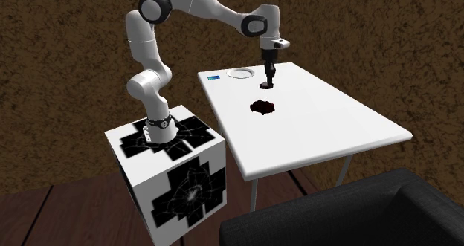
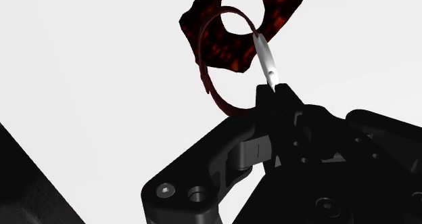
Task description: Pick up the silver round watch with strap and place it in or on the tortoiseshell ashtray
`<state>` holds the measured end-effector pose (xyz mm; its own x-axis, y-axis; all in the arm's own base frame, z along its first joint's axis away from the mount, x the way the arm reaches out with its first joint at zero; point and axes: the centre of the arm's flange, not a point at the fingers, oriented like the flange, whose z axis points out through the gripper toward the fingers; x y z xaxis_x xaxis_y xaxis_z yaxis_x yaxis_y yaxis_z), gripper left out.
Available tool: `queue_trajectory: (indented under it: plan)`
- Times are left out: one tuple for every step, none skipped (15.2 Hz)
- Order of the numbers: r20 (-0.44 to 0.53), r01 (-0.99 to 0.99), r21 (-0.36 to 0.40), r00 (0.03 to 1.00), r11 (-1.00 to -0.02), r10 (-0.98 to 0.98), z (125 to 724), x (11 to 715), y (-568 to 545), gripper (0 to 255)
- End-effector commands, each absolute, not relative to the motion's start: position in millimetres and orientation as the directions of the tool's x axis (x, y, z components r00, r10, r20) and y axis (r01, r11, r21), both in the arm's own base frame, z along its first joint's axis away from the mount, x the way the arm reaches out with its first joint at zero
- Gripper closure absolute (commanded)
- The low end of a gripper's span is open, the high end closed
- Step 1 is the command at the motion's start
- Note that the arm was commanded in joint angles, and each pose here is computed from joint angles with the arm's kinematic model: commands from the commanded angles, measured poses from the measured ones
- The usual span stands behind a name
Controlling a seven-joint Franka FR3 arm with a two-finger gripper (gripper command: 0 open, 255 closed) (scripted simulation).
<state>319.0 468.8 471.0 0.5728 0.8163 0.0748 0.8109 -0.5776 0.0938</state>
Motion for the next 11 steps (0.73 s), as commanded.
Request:
queue_trajectory:
  plan:
    - [0.075, 0.810, 0.094, 0.574, -0.579, 0.816, 462, 317, 469, 255]
    - [0.075, 0.810, 0.094, 0.574, -0.579, 0.816, 456, 317, 469, 255]
    - [0.075, 0.810, 0.094, 0.574, -0.579, 0.816, 451, 317, 469, 255]
    - [0.075, 0.810, 0.094, 0.574, -0.579, 0.816, 446, 317, 469, 255]
    - [0.075, 0.810, 0.094, 0.574, -0.579, 0.816, 441, 317, 469, 255]
    - [0.075, 0.810, 0.094, 0.574, -0.579, 0.816, 435, 317, 469, 255]
    - [0.075, 0.810, 0.094, 0.574, -0.579, 0.816, 430, 317, 469, 255]
    - [0.075, 0.810, 0.094, 0.574, -0.579, 0.816, 425, 317, 469, 255]
    - [0.075, 0.810, 0.094, 0.574, -0.579, 0.816, 419, 317, 469, 255]
    - [0.075, 0.810, 0.094, 0.574, -0.579, 0.816, 414, 317, 469, 255]
    - [0.075, 0.810, 0.094, 0.574, -0.579, 0.816, 409, 317, 469, 255]
